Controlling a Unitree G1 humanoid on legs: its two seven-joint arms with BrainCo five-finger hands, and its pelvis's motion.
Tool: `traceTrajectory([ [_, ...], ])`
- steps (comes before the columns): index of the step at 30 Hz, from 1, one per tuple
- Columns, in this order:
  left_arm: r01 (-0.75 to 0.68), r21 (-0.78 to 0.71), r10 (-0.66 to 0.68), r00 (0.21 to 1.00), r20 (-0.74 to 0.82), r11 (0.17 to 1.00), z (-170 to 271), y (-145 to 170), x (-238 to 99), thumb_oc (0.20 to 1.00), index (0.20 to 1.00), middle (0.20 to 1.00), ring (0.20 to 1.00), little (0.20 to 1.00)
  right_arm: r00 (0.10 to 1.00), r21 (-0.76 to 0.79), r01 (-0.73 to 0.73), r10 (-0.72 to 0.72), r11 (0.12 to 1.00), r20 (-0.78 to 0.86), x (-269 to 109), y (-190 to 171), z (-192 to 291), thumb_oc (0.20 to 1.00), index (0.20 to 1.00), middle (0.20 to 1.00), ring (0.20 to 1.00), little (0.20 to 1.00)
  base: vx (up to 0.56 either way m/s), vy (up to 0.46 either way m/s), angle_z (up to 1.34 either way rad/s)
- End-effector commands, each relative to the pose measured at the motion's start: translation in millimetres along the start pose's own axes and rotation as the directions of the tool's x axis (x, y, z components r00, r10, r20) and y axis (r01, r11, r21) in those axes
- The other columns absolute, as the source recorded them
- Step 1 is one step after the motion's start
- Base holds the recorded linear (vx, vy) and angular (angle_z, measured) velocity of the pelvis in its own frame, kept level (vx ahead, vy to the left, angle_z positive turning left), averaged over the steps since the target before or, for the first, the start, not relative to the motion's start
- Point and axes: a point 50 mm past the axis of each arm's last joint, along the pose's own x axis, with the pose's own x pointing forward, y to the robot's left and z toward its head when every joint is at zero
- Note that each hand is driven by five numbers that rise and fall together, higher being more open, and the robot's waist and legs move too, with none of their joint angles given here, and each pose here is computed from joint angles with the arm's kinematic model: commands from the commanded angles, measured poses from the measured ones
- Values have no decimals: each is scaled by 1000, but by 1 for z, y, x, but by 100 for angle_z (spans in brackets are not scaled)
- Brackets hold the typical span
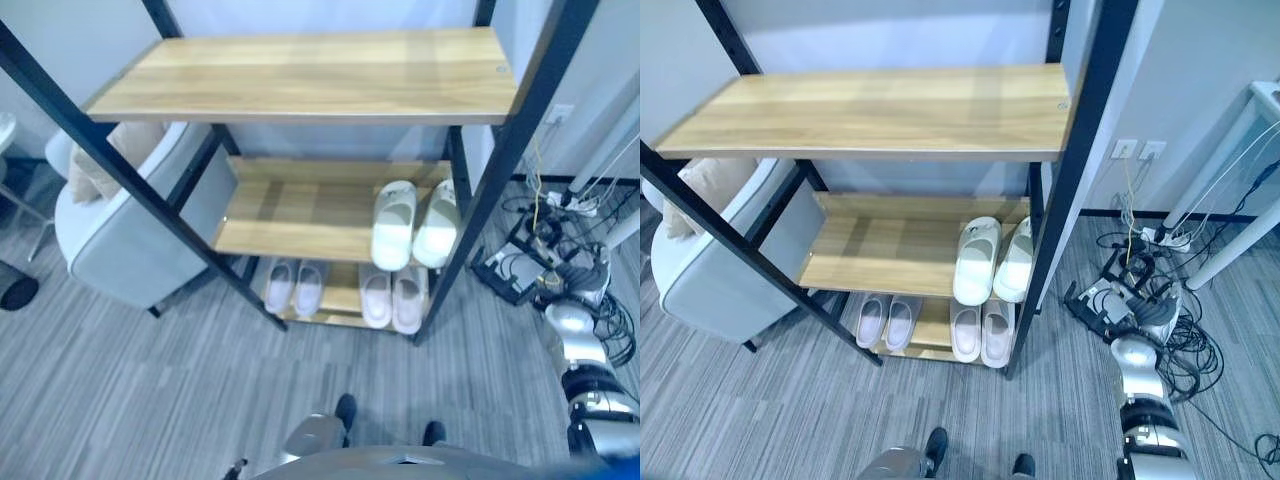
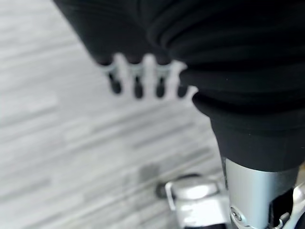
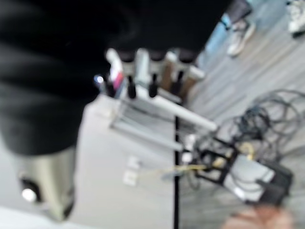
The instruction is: Arrange the slippers neatly on the shoe rack.
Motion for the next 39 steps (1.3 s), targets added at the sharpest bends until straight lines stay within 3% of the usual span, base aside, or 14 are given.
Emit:
traceTrajectory([
  [1, -24, 24, 22, 996, 87, 999, 20, 11, 7, 1000, 1000, 1000, 1000, 1000, 987, 90, 59, -71, 994, 142, 24, -11, 54, 1000, 1000, 1000, 1000, 1000, -65, 69, 8],
  [8, 10, 46, -19, 983, 183, 999, 46, -1, 8, 1000, 1000, 1000, 1000, 1000, 961, 135, 95, -126, 986, 246, 46, -22, 112, 1000, 1000, 1000, 1000, 1000, -12, 74, 4],
  [23, -25, 45, 13, 966, 259, 999, 68, 3, 11, 1000, 1000, 1000, 1000, 1000, 918, 277, 69, -170, 958, 360, 35, -5, 163, 1000, 1000, 1000, 1000, 1000, 9, 15, 0],
  [31, -24, 41, 13, 969, 247, 999, 66, 1, 11, 1000, 1000, 1000, 1000, 1000, 897, 255, 25, -135, 967, 421, 28, 7, 178, 1000, 1000, 1000, 1000, 1000, 1, -2, 1],
  [39, -43, 21, 36, 969, 245, 999, 67, 7, 13, 1000, 1000, 1000, 1000, 1000, 885, 138, -77, 3, 987, 466, 21, 30, 188, 1000, 1000, 1000, 1000, 1000, 0, 0, 1],
])
